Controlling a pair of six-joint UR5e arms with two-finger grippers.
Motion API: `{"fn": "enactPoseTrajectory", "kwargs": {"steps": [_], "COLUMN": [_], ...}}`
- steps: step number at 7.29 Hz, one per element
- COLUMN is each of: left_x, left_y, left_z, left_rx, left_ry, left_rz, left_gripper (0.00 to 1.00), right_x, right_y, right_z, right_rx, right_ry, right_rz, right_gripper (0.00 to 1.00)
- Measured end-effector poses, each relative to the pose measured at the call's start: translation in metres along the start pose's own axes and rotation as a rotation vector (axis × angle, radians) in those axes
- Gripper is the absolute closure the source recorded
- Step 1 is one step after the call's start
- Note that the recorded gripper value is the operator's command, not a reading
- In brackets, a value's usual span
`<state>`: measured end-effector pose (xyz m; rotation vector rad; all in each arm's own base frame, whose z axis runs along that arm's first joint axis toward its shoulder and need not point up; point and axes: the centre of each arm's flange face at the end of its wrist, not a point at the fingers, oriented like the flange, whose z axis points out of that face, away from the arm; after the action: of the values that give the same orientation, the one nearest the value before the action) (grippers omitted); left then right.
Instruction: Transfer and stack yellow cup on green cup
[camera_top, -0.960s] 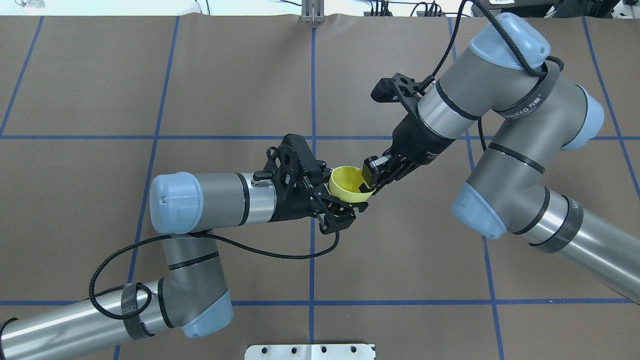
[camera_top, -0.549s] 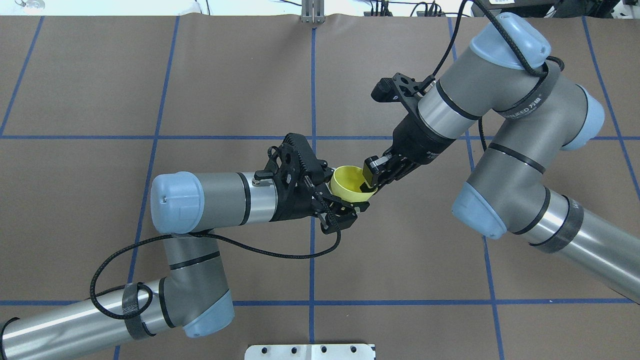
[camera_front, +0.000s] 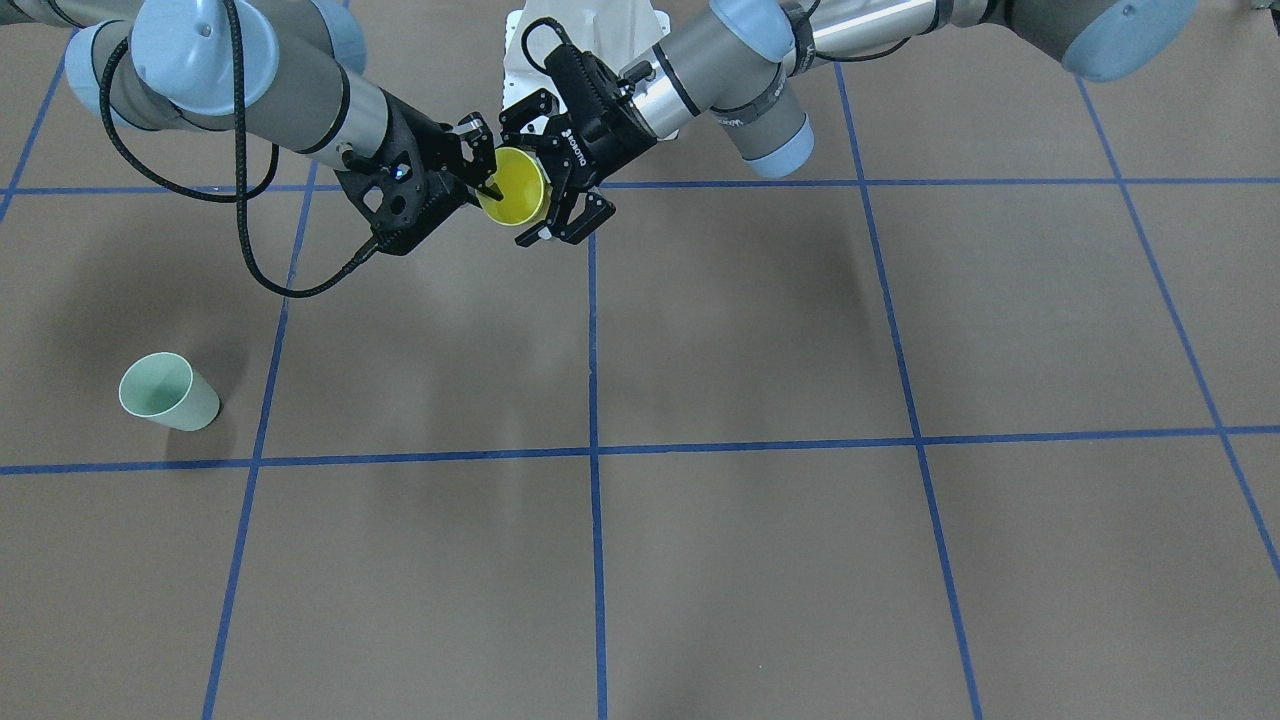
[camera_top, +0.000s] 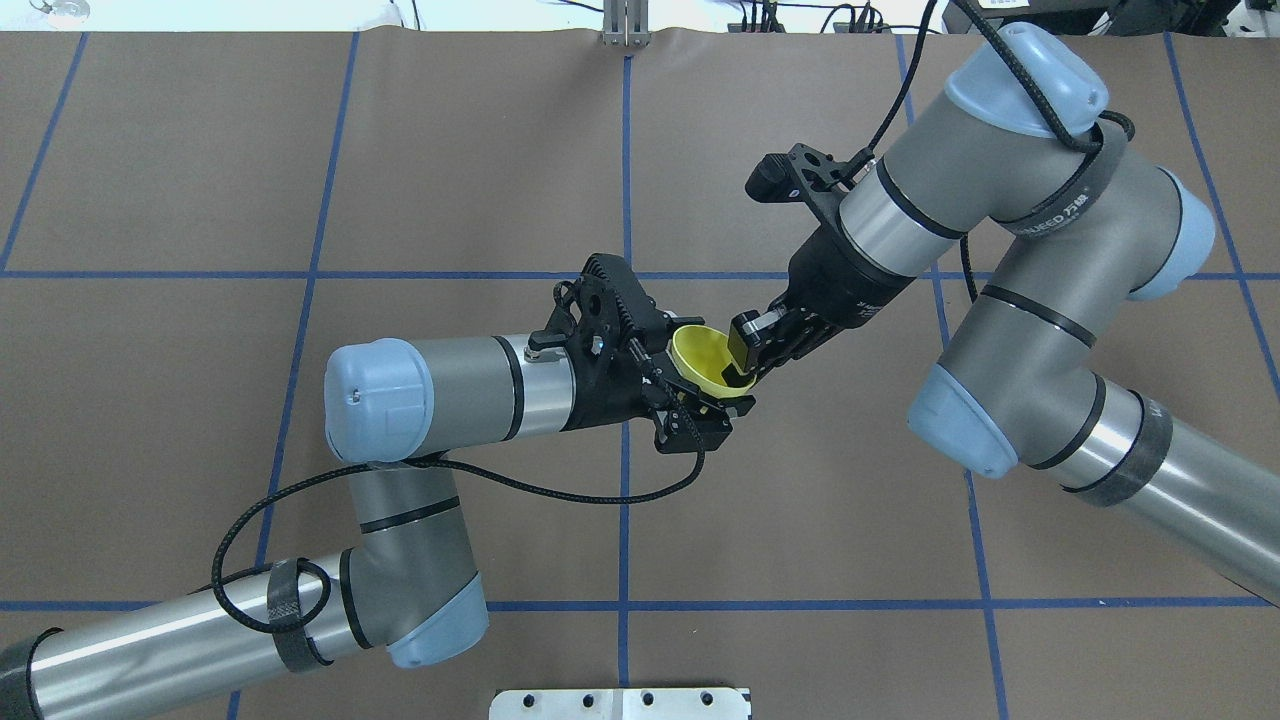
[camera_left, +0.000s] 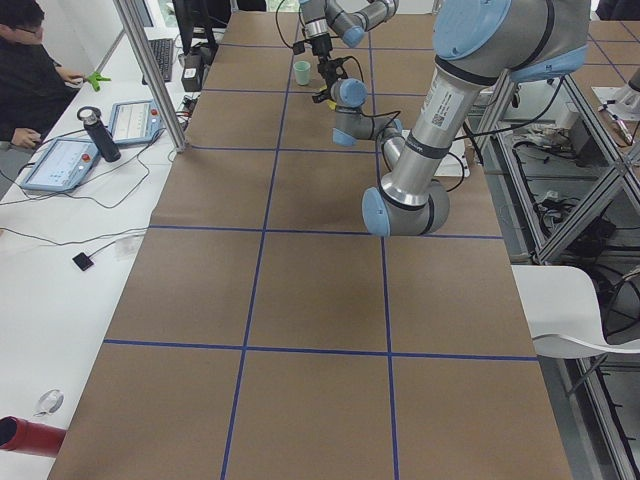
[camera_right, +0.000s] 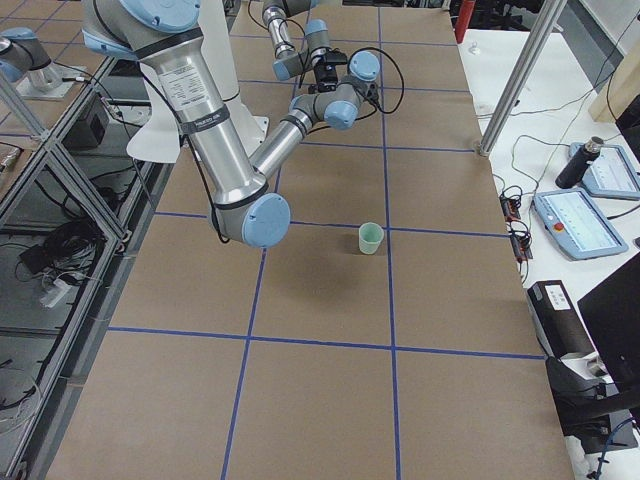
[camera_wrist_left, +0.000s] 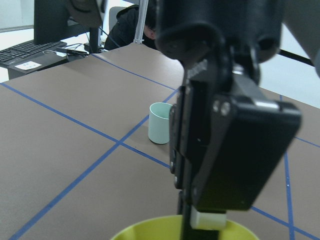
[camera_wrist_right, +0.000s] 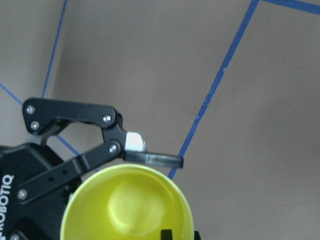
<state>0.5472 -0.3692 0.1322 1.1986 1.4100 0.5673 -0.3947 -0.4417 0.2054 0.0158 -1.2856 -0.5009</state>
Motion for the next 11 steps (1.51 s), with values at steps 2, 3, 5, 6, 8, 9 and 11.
{"fn": "enactPoseTrajectory", "kwargs": {"steps": [2,3,5,6,8,9,11], "left_x": [0.000,0.000,0.000,0.000,0.000,-0.001,-0.005], "left_y": [-0.001,-0.002,-0.002,-0.002,-0.002,-0.001,0.004], "left_z": [0.000,0.000,-0.001,-0.001,-0.001,-0.001,-0.001], "left_rx": [0.003,0.005,0.006,0.005,0.003,0.000,-0.017], "left_ry": [-0.003,-0.004,-0.002,-0.001,-0.001,-0.001,-0.011], "left_rz": [-0.001,-0.003,-0.010,-0.012,-0.021,-0.037,-0.064], "left_gripper": [0.00,0.00,0.00,0.00,0.00,0.00,0.00], "right_x": [0.010,0.016,0.028,0.034,0.049,0.064,0.102], "right_y": [0.003,0.004,0.003,0.002,-0.002,-0.005,-0.015], "right_z": [-0.001,-0.003,-0.010,-0.015,-0.029,-0.039,-0.071], "right_rx": [-0.001,0.001,0.012,0.019,0.041,0.060,0.133], "right_ry": [0.007,0.012,0.024,0.030,0.049,0.066,0.126], "right_rz": [0.013,0.022,0.041,0.051,0.081,0.106,0.166], "right_gripper": [1.00,1.00,1.00,1.00,1.00,1.00,1.00]}}
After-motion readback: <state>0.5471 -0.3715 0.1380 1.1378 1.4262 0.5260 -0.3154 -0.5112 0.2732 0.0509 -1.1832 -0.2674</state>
